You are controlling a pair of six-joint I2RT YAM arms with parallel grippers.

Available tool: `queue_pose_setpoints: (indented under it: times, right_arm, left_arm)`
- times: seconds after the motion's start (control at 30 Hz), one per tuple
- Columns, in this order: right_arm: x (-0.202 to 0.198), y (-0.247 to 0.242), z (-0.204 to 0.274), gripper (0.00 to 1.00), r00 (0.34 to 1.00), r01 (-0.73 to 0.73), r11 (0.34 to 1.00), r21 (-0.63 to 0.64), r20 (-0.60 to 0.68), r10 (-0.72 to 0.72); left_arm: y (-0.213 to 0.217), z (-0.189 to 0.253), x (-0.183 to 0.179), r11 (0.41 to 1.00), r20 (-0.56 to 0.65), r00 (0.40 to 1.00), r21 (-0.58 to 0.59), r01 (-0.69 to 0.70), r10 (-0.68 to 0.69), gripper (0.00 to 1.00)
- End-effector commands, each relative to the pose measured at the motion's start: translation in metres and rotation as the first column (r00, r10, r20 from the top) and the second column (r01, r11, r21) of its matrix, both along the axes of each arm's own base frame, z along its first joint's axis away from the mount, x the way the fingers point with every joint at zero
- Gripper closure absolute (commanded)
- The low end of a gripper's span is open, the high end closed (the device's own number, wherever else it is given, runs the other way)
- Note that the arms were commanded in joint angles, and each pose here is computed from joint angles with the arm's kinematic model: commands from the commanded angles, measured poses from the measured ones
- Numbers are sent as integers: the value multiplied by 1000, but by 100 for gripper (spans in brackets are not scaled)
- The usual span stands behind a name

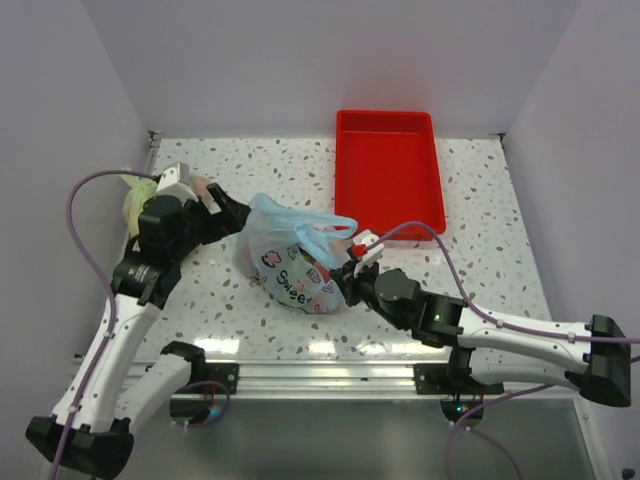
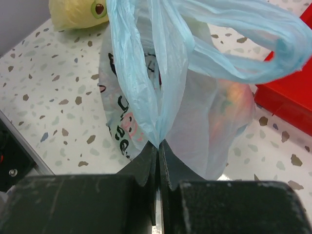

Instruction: Untie the knot of the plastic bag and take out the fruit

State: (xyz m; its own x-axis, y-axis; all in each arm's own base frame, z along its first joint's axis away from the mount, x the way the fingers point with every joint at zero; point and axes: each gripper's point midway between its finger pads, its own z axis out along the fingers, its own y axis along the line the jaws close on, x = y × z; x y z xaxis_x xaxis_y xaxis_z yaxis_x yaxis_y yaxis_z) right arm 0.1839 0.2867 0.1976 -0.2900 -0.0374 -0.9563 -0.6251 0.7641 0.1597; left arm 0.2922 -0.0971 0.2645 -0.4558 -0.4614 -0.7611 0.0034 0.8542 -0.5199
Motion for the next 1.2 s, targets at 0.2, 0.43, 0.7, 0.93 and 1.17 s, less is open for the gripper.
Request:
queue_pose_setpoints:
  times: [0.2, 0.43, 0.7, 0.93, 1.17]
  right_arm:
    - [21, 28, 61, 100, 995, 25, 998, 60, 97, -31]
    - [18, 33, 55, 100, 998, 9, 998, 56, 66, -12]
    - [14, 37, 56, 100, 999, -2, 995, 97, 38, -2]
    - [9, 36, 55, 100, 1000, -16, 991, 130, 9, 15]
    - [5, 27, 52, 100, 1000, -2, 989, 147, -8, 3]
  left_arm:
    - [-63, -40, -56, 982, -75, 979, 13, 188, -187, 0]
    - [-92, -52, -44, 970, -31, 984, 166, 176, -173, 0]
    - [-109, -69, -22, 957, 12, 998, 286, 52, -58, 0]
    - [-89, -75, -2, 951, 114, 987, 276, -139, 111, 2]
    - [-103, -95, 12, 942, 81, 991, 311, -126, 106, 3]
